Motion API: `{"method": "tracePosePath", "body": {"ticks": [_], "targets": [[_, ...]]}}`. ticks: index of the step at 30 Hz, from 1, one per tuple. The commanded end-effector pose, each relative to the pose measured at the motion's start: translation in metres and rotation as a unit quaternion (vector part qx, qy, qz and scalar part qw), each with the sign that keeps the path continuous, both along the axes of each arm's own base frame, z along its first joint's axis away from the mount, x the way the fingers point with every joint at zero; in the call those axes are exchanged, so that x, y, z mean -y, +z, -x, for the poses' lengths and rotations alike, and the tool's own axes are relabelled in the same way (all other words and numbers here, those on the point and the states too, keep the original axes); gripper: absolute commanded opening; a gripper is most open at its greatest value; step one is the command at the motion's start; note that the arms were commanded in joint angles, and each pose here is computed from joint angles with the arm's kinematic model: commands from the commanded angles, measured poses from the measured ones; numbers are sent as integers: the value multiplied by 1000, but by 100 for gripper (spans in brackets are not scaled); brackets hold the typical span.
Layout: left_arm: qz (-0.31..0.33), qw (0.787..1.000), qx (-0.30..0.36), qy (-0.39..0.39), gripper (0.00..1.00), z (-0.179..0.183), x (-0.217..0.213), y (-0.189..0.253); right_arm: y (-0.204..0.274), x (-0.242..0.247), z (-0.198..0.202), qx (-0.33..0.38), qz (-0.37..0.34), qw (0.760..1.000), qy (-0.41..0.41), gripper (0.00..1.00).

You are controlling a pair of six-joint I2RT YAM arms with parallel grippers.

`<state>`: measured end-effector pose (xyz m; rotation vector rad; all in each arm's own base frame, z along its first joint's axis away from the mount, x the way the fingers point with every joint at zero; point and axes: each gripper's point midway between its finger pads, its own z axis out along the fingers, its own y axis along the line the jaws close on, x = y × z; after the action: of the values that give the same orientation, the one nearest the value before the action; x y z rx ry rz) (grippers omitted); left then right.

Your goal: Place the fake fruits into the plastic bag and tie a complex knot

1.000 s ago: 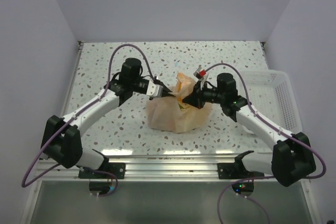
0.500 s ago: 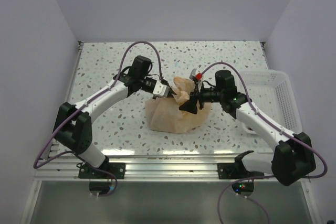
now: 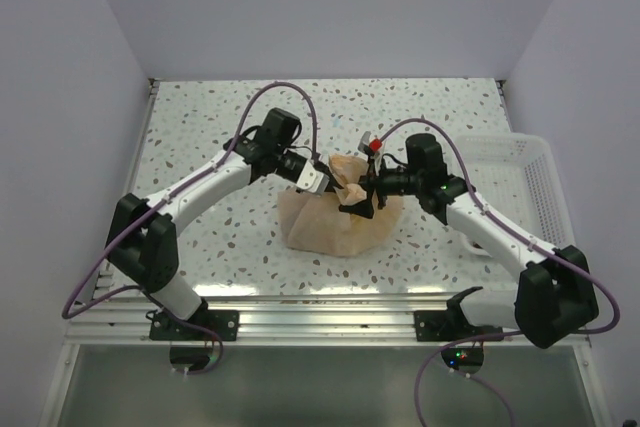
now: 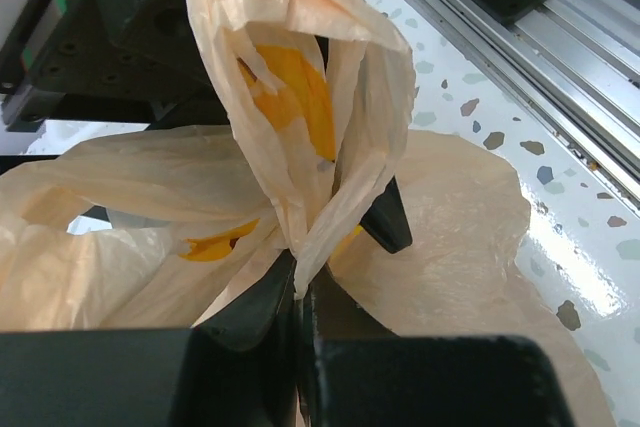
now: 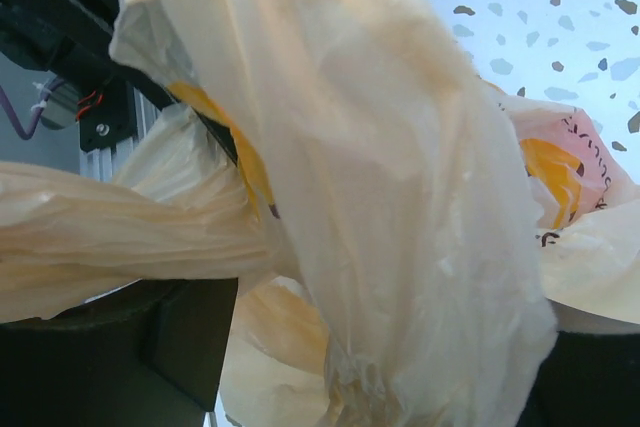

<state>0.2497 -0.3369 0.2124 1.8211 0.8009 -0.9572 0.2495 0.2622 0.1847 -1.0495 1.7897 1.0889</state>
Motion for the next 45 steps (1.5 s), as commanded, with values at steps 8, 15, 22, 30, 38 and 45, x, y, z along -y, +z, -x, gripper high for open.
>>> {"method": "tracePosePath", "body": {"ticks": [8,15,22,30,38,45], "targets": [[-1,1000,9,-14,12,-2,10,1,24,-9,-12,44,-22,999,5,55],[17,1000,-18,-17,20,0,16,20,25,-11,-14,54,-26,998,4,32],[-22,1000,1,3,35,-1,3,9,24,-9,-13,54,-24,998,2,8],[-33,999,13,-5,55,17,-35,21,21,-8,-12,54,-18,998,0,0],[0,995,-28,92,53,-13,-83,60,21,-8,-11,55,-21,998,3,0],[100,978,-29,182,62,-64,-71,116,23,-9,-10,53,-22,998,10,0]]}}
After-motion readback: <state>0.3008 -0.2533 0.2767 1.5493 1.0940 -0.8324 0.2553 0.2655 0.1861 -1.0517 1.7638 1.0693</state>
